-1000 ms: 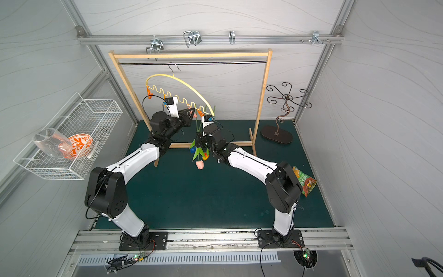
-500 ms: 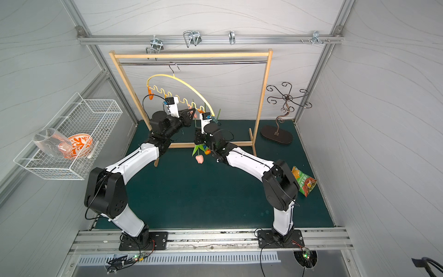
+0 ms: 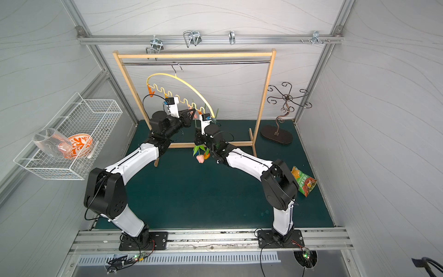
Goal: Dry the flowers on a clothes hanger
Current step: Clamp the flower onto the hanger.
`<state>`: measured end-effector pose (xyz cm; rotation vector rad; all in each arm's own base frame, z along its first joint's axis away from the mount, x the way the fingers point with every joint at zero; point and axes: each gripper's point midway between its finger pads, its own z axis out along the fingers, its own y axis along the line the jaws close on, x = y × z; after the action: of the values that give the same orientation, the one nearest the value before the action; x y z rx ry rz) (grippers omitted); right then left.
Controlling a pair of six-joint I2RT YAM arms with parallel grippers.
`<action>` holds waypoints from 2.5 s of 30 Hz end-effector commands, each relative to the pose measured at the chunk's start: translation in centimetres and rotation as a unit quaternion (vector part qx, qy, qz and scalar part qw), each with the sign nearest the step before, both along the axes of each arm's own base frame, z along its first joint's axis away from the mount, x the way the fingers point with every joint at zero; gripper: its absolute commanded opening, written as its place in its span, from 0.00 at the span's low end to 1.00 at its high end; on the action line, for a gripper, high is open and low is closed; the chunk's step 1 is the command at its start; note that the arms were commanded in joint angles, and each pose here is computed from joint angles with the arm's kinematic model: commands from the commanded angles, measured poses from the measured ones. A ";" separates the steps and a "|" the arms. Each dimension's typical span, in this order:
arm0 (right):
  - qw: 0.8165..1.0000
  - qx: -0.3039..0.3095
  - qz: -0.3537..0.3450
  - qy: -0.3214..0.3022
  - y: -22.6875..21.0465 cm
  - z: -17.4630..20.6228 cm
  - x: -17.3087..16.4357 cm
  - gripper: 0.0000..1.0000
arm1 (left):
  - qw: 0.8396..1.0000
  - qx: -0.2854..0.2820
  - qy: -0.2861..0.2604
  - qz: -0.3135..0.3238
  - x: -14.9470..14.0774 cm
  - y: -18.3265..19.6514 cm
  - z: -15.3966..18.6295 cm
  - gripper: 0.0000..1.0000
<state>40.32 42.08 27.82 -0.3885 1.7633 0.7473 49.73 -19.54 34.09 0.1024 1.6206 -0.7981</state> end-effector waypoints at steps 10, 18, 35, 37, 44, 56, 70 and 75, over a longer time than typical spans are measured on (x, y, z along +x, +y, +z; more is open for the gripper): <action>0.999 -0.001 0.031 -0.021 1.8 1.2 -1.2 0.00 | 0.999 -0.014 -0.043 -0.007 -0.7 0.1 3.7 0.25; 0.999 -0.003 0.030 -0.017 1.8 1.1 -1.3 0.00 | 0.999 -0.013 -0.044 -0.006 -0.9 0.2 3.8 0.39; 1.000 -0.013 0.024 -0.004 1.0 0.7 -1.9 0.21 | 0.999 -0.011 -0.049 0.005 -2.2 0.9 4.4 0.48; 1.000 -0.020 0.021 -0.004 0.7 0.4 -2.0 0.21 | 0.999 -0.012 -0.048 0.008 -2.4 1.1 4.3 0.48; 0.998 -0.056 -0.013 -0.006 -1.1 -0.3 -1.8 0.23 | 0.999 -0.014 -0.044 0.020 -3.4 1.8 3.9 0.48; 0.990 -0.097 -0.097 0.032 -3.4 -1.4 0.2 0.28 | 0.999 -0.011 -0.020 0.026 -4.2 1.8 1.9 0.50; 0.968 -0.063 -0.237 0.062 -6.1 -2.6 4.7 0.42 | 0.999 -0.036 0.003 0.013 -3.3 -1.5 -2.2 0.55; 0.959 -0.071 -0.265 0.075 -8.3 -3.6 5.5 0.42 | 0.999 -0.034 0.008 0.017 -3.1 -1.7 -3.5 0.56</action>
<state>45.05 36.01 24.87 -0.0311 1.9393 0.3474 46.24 -21.39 28.90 0.0289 1.6902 -0.8310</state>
